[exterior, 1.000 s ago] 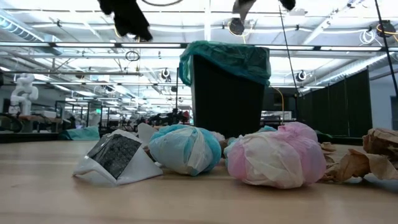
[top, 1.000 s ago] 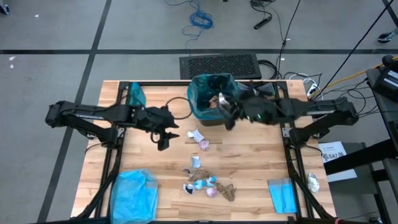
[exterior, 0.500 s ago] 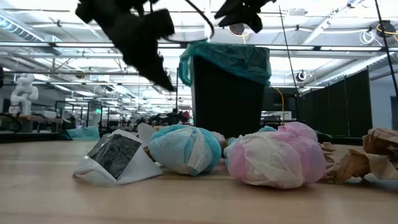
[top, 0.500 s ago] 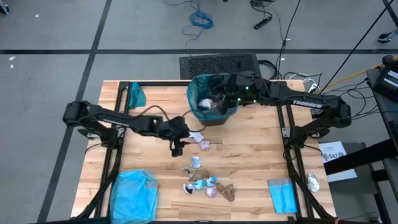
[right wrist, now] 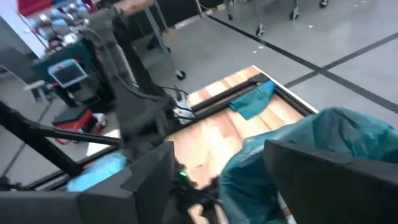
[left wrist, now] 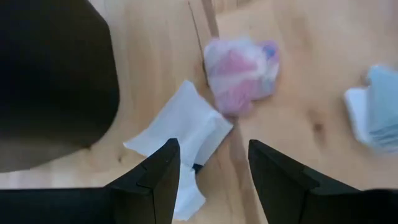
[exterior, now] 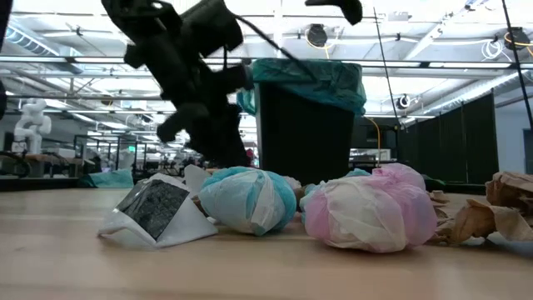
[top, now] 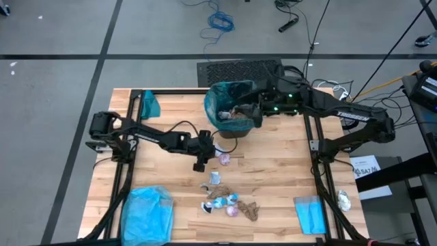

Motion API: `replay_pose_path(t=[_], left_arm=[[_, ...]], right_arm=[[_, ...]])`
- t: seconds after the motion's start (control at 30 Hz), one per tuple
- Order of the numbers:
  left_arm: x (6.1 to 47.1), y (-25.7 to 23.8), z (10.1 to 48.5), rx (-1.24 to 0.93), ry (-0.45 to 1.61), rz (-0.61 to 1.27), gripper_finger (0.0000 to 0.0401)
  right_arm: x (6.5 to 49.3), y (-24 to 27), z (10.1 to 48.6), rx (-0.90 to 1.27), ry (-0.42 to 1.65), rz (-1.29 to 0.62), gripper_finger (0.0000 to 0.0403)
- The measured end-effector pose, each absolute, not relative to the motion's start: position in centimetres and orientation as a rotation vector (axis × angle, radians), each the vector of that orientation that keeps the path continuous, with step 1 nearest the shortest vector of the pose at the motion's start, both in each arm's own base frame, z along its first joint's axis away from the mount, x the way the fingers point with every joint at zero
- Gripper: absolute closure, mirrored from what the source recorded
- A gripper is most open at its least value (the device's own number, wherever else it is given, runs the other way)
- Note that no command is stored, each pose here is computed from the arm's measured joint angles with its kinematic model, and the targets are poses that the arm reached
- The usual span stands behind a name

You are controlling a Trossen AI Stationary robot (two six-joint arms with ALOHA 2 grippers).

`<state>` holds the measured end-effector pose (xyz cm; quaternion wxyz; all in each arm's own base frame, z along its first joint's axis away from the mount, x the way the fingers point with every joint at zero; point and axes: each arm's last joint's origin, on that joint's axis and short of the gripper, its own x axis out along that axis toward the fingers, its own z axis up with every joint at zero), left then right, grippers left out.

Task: Place trash/remove bag and relplace
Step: Put the white paper into the blue trash bag inside the black trash bin

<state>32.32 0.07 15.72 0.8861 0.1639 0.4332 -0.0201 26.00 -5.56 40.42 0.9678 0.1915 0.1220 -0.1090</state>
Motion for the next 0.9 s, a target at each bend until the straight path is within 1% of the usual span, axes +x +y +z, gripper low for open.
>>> replay_pose_path(t=[0.17,0.27,0.3,0.37,0.5,0.53,0.63,0.73,0.9], left_arm=[[33.3,0.7,14.8,0.380,0.918,-0.038,0.0215],[33.7,1.0,13.9,0.351,0.948,-0.031,0.0230],[33.8,1.0,13.7,0.335,0.958,-0.026,0.0241],[33.9,1.0,13.4,0.273,0.968,-0.019,0.0276],[34.0,0.3,13.1,0.093,0.982,-0.002,0.0374],[33.9,0.0,13.0,0.050,0.985,0.009,0.0386],[33.8,-1.0,13.4,-0.043,0.981,0.033,0.0396],[33.5,-2.3,15.3,-0.094,0.962,0.028,0.0399],[33.2,-4.6,21.5,-0.087,0.790,-0.010,0.0400]], right_arm=[[25.0,-3.7,41.2,0.367,0.225,-0.238,0.0197],[24.9,-2.9,41.2,0.364,0.238,-0.239,0.0210],[24.9,-2.6,41.1,0.363,0.245,-0.241,0.0215],[24.9,-2.0,41.0,0.368,0.254,-0.237,0.0223],[24.9,-0.9,40.8,0.361,0.277,-0.235,0.0242],[24.9,-0.6,40.7,0.363,0.283,-0.239,0.0247],[24.8,0.3,40.5,0.370,0.311,-0.226,0.0262],[24.6,1.3,40.0,0.389,0.367,-0.218,0.0275],[24.0,3.1,39.1,0.412,0.468,-0.195,0.0288]])
